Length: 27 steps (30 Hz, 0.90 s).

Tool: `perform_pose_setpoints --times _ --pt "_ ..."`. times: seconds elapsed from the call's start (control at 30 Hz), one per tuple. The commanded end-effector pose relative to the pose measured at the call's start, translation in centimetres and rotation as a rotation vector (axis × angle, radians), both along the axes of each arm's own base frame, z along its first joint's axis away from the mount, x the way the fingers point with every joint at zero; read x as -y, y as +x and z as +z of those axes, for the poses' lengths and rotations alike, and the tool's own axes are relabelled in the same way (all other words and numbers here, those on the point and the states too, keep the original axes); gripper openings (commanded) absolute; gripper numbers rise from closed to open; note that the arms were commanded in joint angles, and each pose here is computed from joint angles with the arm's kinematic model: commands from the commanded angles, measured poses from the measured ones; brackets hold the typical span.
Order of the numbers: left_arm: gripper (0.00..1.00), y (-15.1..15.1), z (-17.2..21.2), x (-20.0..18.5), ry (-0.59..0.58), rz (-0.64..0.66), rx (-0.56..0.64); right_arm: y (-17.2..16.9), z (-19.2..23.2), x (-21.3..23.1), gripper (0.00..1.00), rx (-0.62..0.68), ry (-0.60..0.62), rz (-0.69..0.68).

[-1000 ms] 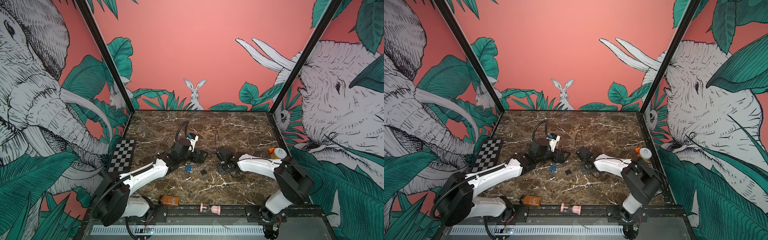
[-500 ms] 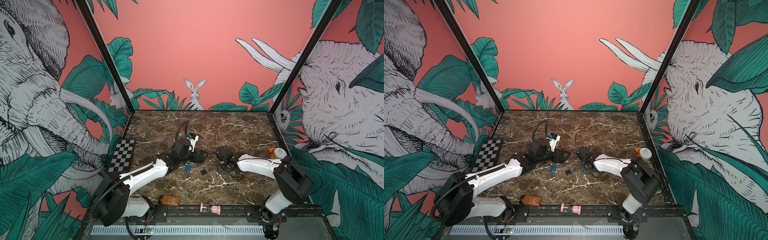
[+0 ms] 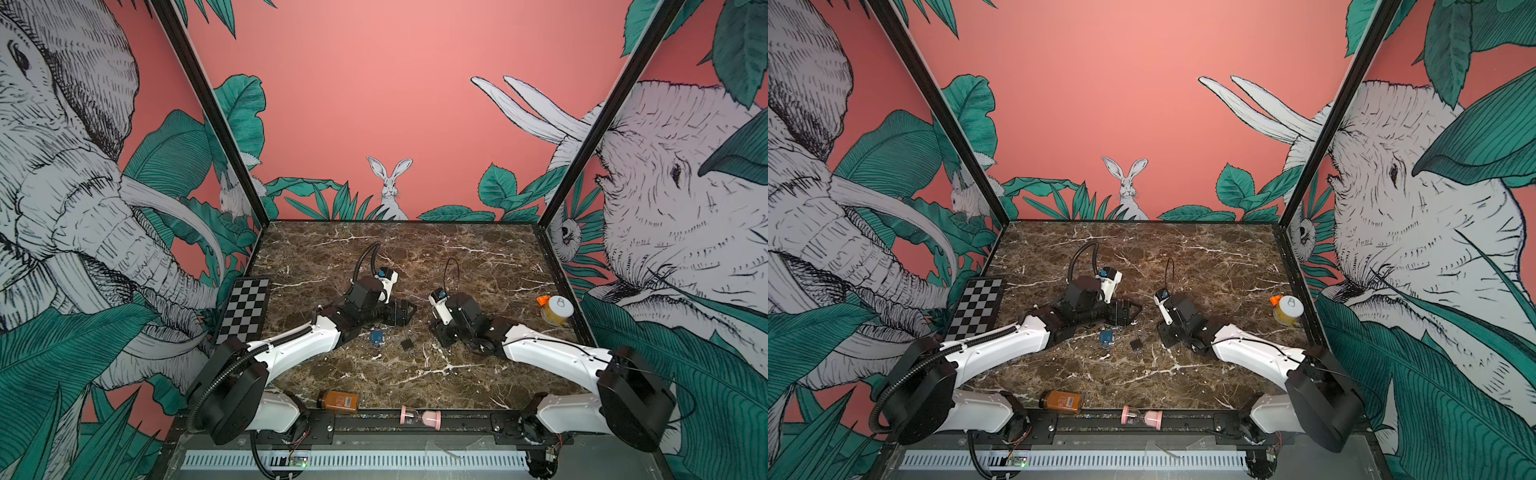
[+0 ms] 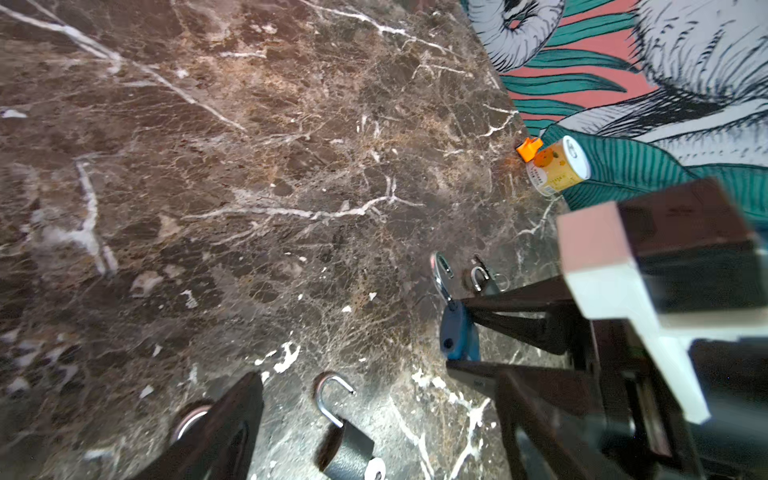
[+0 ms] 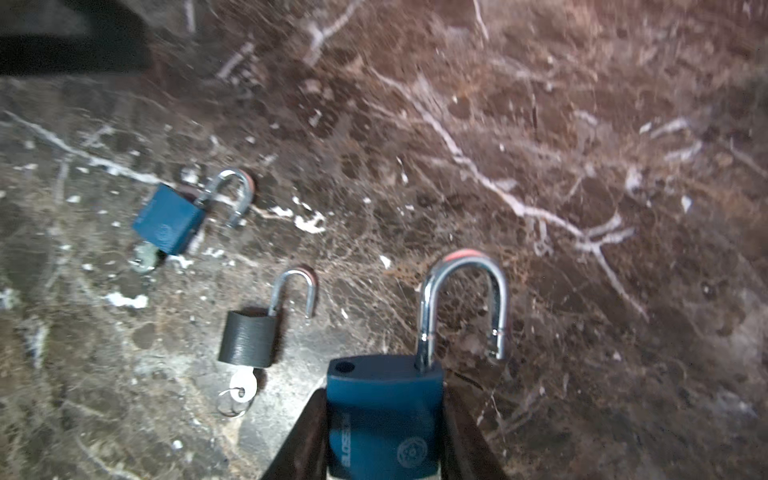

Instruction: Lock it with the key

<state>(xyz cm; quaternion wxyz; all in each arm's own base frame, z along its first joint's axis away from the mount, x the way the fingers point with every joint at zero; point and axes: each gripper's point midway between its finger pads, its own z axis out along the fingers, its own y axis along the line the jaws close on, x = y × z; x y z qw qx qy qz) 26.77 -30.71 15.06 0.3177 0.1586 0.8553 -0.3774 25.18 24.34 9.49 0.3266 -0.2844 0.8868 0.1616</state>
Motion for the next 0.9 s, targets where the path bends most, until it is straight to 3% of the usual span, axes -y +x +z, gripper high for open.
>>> perform_pose_setpoints --times 0.0,0.53,0.87 --pt "0.88 -0.2 2.9 2.0 -0.175 -0.062 0.013 0.3 3.1 -1.4 0.15 0.087 0.070 0.083" --pt "0.81 0.1 2.6 5.5 -0.321 -0.148 -0.112 -1.5 5.9 -1.3 0.14 0.110 0.121 0.125" --pt "0.64 0.1 2.2 6.6 -0.371 -0.172 -0.168 -1.7 6.5 -2.1 0.15 0.120 0.104 0.157"
